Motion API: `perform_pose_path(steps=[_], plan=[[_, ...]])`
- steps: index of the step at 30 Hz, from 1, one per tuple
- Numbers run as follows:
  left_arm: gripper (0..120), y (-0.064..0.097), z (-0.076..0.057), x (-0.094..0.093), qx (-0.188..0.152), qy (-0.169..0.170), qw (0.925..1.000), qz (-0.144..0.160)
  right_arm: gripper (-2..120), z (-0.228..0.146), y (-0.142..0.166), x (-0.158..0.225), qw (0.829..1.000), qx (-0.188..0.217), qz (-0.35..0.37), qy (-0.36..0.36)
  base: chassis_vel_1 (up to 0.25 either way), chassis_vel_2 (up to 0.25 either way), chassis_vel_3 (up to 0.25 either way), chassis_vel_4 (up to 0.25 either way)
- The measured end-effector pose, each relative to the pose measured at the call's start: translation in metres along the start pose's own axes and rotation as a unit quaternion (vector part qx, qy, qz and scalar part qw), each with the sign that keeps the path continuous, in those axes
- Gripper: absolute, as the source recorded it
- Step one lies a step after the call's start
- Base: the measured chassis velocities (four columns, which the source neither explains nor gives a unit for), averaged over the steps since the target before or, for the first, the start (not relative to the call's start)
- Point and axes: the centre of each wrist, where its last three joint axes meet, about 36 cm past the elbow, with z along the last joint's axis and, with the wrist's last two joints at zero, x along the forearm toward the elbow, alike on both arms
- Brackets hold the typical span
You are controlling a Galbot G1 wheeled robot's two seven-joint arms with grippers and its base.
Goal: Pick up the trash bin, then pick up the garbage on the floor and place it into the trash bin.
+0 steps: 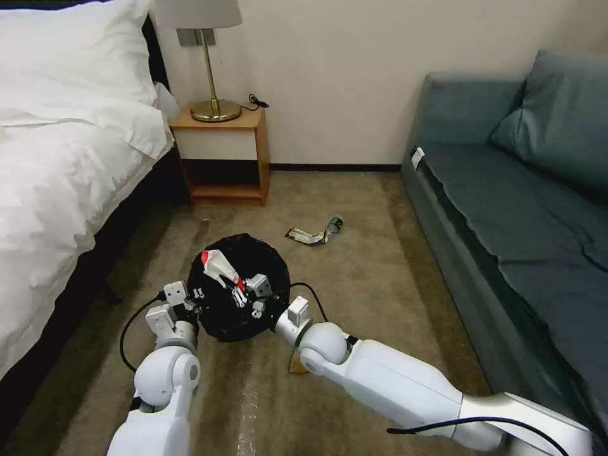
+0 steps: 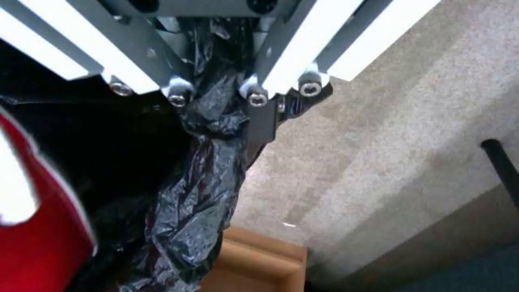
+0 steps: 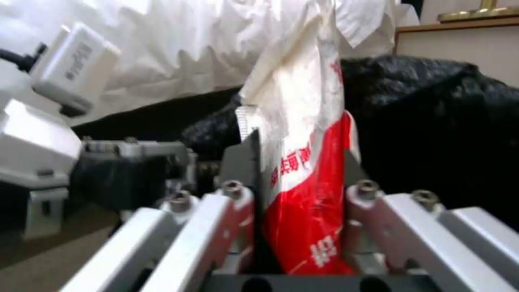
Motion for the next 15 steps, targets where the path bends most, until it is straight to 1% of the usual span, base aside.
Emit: perform_pose_path(steps=[1,2,4,5,7,8,9,10,11,13,14,15], plan=[[3,0.0006,0.0003,0.0004,0.000,0.000,1.0000,-0.001,29,0.0004,-0.0011,0.0012,1.000,0.001,0.001,0.001,0.000,0.000,0.000,0.000],[3,0.0006,0.0003,0.0004,0.000,0.000,1.0000,-0.001,29,0.0004,-0.0011,0.0012,1.000,0.001,0.001,0.001,0.000,0.000,0.000,0.000],[3,0.0012,0.0006,0.0006,-0.001,0.001,1.0000,-0.001,39,-0.0002,-0.0017,0.0016,1.000,0.001,0.001,0.001,0.000,0.000,0.000,0.000],[3,0.0012,0.0006,0.0006,-0.001,0.001,1.0000,-0.001,39,-0.0002,-0.0017,0.0016,1.000,0.001,0.001,0.001,0.000,0.000,0.000,0.000],[3,0.0016,0.0006,0.0006,-0.001,0.001,1.0000,-0.002,51,-0.0013,-0.0015,0.0015,1.000,0.001,0.000,0.000,0.000,0.000,0.000,0.000],[3,0.0016,0.0006,0.0006,-0.001,0.001,1.0000,-0.002,51,-0.0013,-0.0015,0.0015,1.000,0.001,0.000,0.000,0.000,0.000,0.000,0.000],[3,0.0020,0.0004,0.0007,-0.001,0.001,1.0000,-0.002,57,-0.0021,-0.0019,0.0015,1.000,0.001,0.000,0.000,0.000,0.000,0.000,0.000],[3,0.0025,0.0003,0.0007,-0.002,0.001,1.0000,-0.002,61,-0.0027,-0.0021,0.0015,1.000,0.001,0.000,-0.001,0.000,0.000,0.000,0.000],[3,0.0025,0.0003,0.0007,-0.002,0.001,1.0000,-0.002,61,-0.0027,-0.0021,0.0015,1.000,0.001,0.000,-0.001,0.000,0.000,0.000,0.000],[3,0.0043,-0.0002,0.0005,-0.002,0.000,1.0000,-0.004,73,-0.0062,-0.0031,0.0012,1.000,0.002,0.000,-0.004,0.000,0.000,0.000,0.000],[3,0.0043,-0.0002,0.0005,-0.002,0.000,1.0000,-0.004,73,-0.0062,-0.0031,0.0012,1.000,0.002,0.000,-0.004,0.000,0.000,0.000,0.000],[3,0.0051,-0.0003,0.0003,-0.002,0.000,1.0000,-0.005,76,-0.0084,-0.0039,0.0007,1.000,0.002,0.001,-0.007,0.000,0.000,0.000,0.000]])
